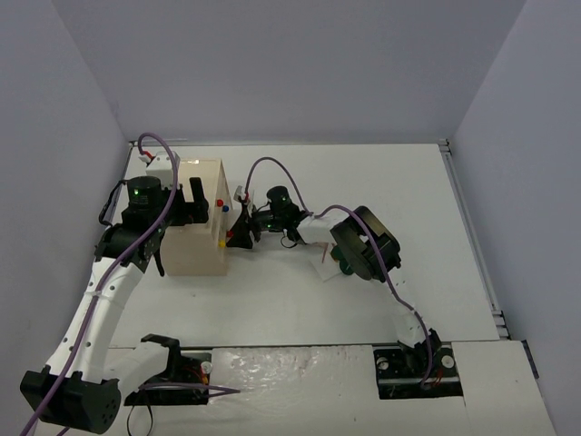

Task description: Organize the makeup

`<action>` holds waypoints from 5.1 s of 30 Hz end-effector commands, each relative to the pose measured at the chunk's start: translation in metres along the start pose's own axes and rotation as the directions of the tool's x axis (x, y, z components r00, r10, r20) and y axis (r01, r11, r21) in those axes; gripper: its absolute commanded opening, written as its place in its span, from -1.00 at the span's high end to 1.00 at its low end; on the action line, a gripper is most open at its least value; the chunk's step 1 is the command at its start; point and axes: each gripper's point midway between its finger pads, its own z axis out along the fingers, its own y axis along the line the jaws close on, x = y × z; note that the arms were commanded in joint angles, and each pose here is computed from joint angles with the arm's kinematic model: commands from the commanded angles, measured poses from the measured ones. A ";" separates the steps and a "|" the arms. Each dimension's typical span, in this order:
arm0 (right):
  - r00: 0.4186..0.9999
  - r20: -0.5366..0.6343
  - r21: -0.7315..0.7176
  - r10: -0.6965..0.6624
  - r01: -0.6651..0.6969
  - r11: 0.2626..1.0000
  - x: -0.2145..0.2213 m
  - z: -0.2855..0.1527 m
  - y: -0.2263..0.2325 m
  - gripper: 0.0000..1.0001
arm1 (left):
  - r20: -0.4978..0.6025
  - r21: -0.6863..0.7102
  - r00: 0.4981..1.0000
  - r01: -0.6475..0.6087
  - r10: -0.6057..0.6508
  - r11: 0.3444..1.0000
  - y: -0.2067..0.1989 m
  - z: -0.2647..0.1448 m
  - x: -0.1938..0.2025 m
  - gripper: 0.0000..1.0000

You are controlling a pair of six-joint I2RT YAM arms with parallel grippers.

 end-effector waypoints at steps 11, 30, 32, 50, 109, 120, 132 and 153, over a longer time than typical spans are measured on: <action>0.983 0.094 -0.027 -0.156 0.159 0.987 -0.051 0.006 0.003 0.25 | -0.012 0.022 1.000 0.029 -0.029 0.999 -0.004 0.005 0.000 -0.86; 0.985 0.077 0.003 -0.152 0.152 0.988 -0.053 -0.021 -0.010 1.00 | -0.030 -0.023 0.999 0.035 -0.036 0.999 0.003 0.006 0.004 -0.85; 0.987 0.071 0.010 -0.145 0.145 0.989 -0.052 -0.029 -0.013 1.00 | -0.035 -0.029 0.999 0.036 -0.037 0.999 0.004 0.007 0.005 -0.85; 0.996 -0.024 0.118 -0.088 0.090 0.989 -0.025 -0.103 -0.030 1.00 | -0.038 -0.042 0.999 0.034 -0.035 0.999 0.007 0.007 0.006 -0.85; 0.738 -0.665 0.465 0.113 0.292 0.836 0.050 -0.234 -0.047 -1.00 | 0.337 -0.223 0.938 0.000 0.077 0.975 0.044 -0.083 -0.049 -0.94; 0.692 -0.703 0.432 0.165 0.231 0.872 0.080 -0.231 -0.046 -0.74 | 0.333 -0.213 0.940 0.002 0.071 0.977 0.042 -0.080 -0.046 -0.94; 0.754 -0.637 0.496 0.163 0.239 0.835 0.036 -0.222 -0.058 0.49 | 0.319 -0.194 0.945 -0.003 0.066 0.981 0.039 -0.075 -0.044 -0.94; 0.875 -0.409 0.207 -0.258 0.365 0.908 -0.113 -0.092 0.023 0.50 | 0.311 -0.190 0.948 -0.003 0.063 0.982 0.038 -0.073 -0.042 -0.94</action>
